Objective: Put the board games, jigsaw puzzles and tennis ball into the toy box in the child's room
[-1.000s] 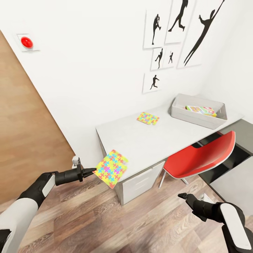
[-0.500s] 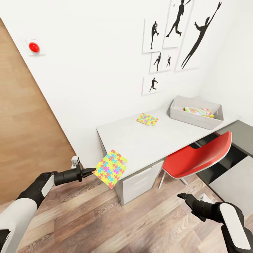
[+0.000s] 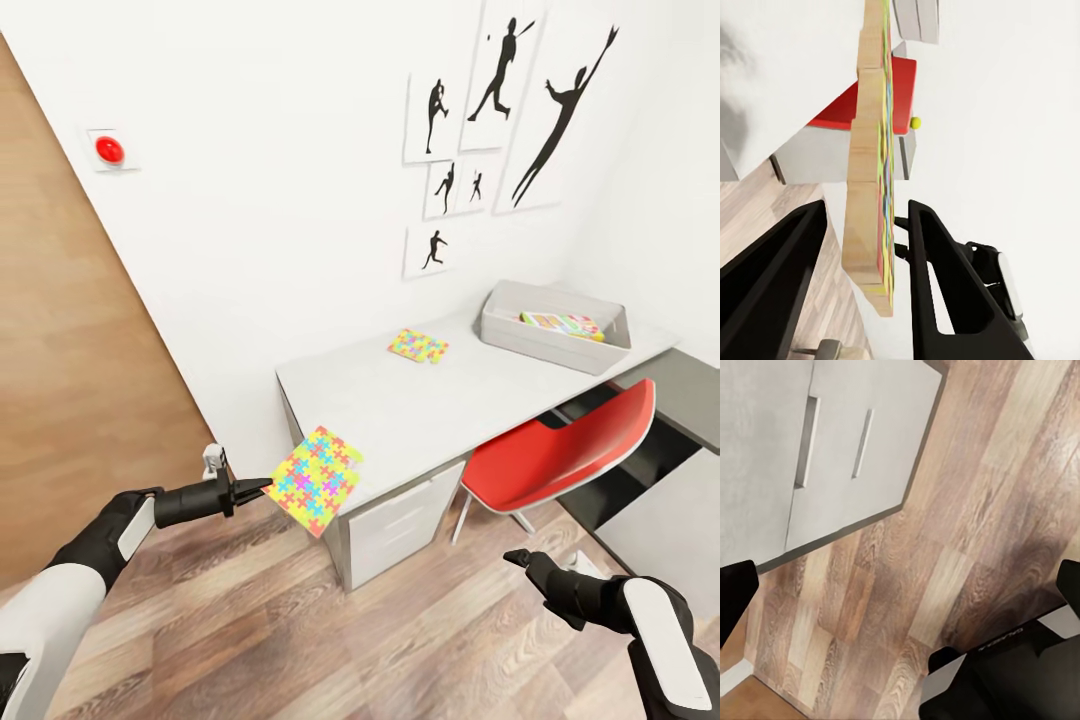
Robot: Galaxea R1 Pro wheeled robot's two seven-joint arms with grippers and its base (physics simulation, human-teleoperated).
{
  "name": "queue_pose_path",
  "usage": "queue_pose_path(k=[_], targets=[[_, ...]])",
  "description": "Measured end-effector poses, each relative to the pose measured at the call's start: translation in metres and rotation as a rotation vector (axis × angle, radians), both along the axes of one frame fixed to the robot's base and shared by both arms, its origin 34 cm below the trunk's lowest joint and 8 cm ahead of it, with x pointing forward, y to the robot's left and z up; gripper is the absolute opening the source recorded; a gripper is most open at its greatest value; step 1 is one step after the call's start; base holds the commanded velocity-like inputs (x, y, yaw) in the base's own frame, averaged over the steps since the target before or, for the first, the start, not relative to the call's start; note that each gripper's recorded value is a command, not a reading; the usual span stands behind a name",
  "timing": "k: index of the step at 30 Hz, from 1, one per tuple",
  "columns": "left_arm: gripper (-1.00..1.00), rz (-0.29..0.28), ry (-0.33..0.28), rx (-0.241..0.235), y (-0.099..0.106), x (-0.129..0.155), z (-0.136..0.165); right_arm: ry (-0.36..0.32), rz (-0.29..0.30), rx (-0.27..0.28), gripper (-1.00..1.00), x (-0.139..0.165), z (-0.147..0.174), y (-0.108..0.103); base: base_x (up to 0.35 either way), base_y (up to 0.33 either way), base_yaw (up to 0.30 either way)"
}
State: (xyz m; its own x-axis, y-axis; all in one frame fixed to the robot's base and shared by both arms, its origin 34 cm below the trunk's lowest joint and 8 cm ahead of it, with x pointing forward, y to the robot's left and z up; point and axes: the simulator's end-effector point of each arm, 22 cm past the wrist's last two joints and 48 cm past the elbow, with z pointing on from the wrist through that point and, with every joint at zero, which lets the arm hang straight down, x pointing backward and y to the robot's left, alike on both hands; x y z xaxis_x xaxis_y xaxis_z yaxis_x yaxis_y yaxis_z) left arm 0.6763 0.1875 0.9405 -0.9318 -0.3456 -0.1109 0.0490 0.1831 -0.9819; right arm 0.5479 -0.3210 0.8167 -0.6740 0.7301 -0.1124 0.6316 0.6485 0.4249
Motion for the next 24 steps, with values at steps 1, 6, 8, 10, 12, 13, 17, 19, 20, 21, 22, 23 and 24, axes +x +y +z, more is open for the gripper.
queue_pose_path(k=[1, 6, 8, 10, 12, 13, 17, 19, 20, 21, 22, 23, 24], targets=[[-1.0, 0.0, -0.001, 0.0, 0.0, 0.0, 0.001, -0.001, 0.0, 0.0, 1.0, 0.0, 0.001, 0.0, 0.0, 0.0, 0.0], [-1.0, 0.0, -0.01, 0.0, 0.0, 0.001, 0.006, -0.009, 0.001, -0.001, 1.0, 0.002, 0.004, 0.0, 0.0, 0.0, 0.0], [-1.0, 0.0, -0.013, 0.0, 0.0, 0.001, 0.007, -0.013, 0.001, 0.0, 1.0, 0.002, 0.006, 0.0, 0.0, 0.0, 0.0], [-1.0, 0.0, -0.016, -0.001, -0.001, 0.001, 0.009, -0.016, 0.002, 0.001, 1.0, 0.003, 0.007, 0.0, 0.0, 0.0, 0.0], [-1.0, 0.0, -0.019, -0.001, -0.001, 0.001, 0.011, -0.019, 0.003, 0.0, 1.0, 0.003, 0.009, 0.0, 0.0, 0.0, 0.0], [-1.0, 0.0, -0.021, -0.001, -0.001, 0.001, 0.012, -0.021, 0.003, 0.0, 1.0, 0.004, 0.01, 0.0, 0.0, 0.0, 0.0], [-1.0, -0.001, -0.027, -0.002, -0.001, 0.001, 0.016, -0.027, 0.004, 0.002, 1.0, 0.005, 0.013, 0.0, 0.0, 0.0, 0.0], [-1.0, -0.001, -0.03, -0.002, -0.001, 0.001, 0.018, -0.03, 0.005, 0.002, 1.0, 0.005, 0.014, 0.001, 0.0, 0.0, 0.0], [-1.0, -0.001, -0.032, -0.002, -0.001, 0.001, 0.019, -0.031, 0.005, 0.002, 1.0, 0.005, 0.015, 0.001, 0.0, 0.0, 0.0], [-1.0, -0.001, -0.034, -0.002, -0.001, 0.001, 0.019, -0.033, 0.005, 0.003, 1.0, 0.006, 0.015, 0.002, 0.0, 0.0, 0.0], [-1.0, -0.001, -0.035, -0.002, -0.001, 0.001, 0.02, -0.035, 0.004, 0.003, 1.0, 0.006, 0.016, 0.002, 0.0, 0.0, 0.0], [-1.0, -0.001, -0.037, -0.003, -0.001, 0.002, 0.021, -0.036, 0.005, 0.003, 1.0, 0.006, 0.017, 0.002, 0.0, 0.0, 0.0], [-1.0, -0.001, -0.039, -0.002, -0.001, 0.002, 0.022, -0.038, 0.004, 0.003, 1.0, 0.007, 0.018, 0.002, 0.0, 0.0, 0.0]])
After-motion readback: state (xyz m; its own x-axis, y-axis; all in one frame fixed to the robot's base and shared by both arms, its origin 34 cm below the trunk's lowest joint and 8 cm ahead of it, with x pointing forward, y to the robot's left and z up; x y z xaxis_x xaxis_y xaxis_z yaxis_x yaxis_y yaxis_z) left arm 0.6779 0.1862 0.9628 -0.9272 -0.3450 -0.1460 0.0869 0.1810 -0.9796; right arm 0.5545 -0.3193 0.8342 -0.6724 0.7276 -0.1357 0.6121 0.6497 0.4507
